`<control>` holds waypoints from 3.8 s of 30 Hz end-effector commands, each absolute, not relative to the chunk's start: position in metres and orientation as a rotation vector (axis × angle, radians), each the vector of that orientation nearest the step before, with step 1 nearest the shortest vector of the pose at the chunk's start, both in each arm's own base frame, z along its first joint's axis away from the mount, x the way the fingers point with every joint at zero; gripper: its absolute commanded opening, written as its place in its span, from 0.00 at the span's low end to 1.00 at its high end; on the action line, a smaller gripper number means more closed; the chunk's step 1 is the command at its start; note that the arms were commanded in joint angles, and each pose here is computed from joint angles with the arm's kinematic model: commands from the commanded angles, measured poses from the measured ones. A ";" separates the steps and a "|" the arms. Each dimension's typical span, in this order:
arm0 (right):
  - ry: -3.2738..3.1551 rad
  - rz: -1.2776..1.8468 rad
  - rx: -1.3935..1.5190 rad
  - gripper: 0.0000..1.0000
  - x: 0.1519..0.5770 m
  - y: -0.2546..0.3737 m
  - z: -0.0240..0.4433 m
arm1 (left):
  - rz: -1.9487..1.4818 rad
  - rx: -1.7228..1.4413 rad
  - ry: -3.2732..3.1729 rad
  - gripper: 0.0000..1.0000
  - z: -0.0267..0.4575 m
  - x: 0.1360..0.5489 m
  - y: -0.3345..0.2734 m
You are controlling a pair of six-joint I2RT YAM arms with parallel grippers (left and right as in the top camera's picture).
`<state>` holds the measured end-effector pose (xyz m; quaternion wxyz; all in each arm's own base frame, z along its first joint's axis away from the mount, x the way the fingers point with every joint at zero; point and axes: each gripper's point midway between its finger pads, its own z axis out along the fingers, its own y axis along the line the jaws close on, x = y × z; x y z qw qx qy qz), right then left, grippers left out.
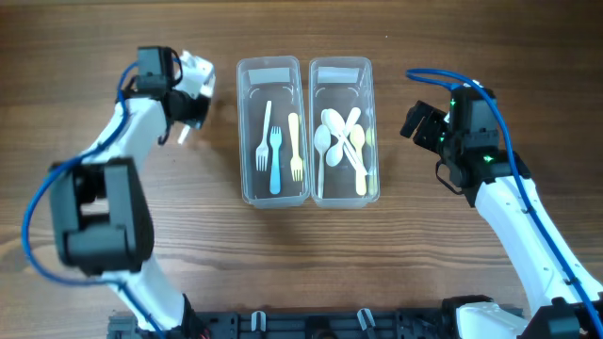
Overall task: Pack container
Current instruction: 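Carry the white fork into the left container and open the gripper, then move the left gripper back to the last white fork on the table, then close the left gripper on the white fork and lift it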
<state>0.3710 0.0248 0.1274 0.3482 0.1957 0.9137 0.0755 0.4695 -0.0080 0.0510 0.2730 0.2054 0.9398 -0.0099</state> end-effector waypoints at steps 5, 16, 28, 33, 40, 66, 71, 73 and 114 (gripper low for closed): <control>2.363 0.174 0.522 1.00 0.372 0.022 0.127 | -0.253 0.123 2.324 0.04 0.188 0.465 -0.037; 2.363 0.174 0.521 1.00 0.372 0.022 0.127 | -0.599 0.034 2.491 0.04 0.188 0.404 -0.150; 2.363 0.174 0.522 1.00 0.372 0.022 0.127 | -0.454 0.102 2.599 0.26 0.154 0.380 -0.186; 2.363 0.174 0.522 1.00 0.372 0.022 0.127 | -0.449 0.096 2.590 0.48 0.155 0.383 -0.185; 2.363 0.174 0.521 1.00 0.372 0.022 0.127 | -0.140 -0.055 2.504 0.71 0.161 0.409 -0.130; 2.363 0.174 0.522 1.00 0.372 0.022 0.127 | 0.223 -0.398 2.610 0.75 0.094 0.415 0.161; 2.363 0.174 0.521 1.00 0.372 0.022 0.127 | 0.172 -0.432 2.707 0.82 0.048 0.410 0.165; 2.363 0.174 0.521 1.00 0.372 0.022 0.127 | 0.165 -0.436 2.735 0.83 0.033 0.409 0.165; 2.363 0.174 0.522 1.00 0.372 0.022 0.127 | 0.008 -0.209 2.587 0.04 0.111 0.435 0.080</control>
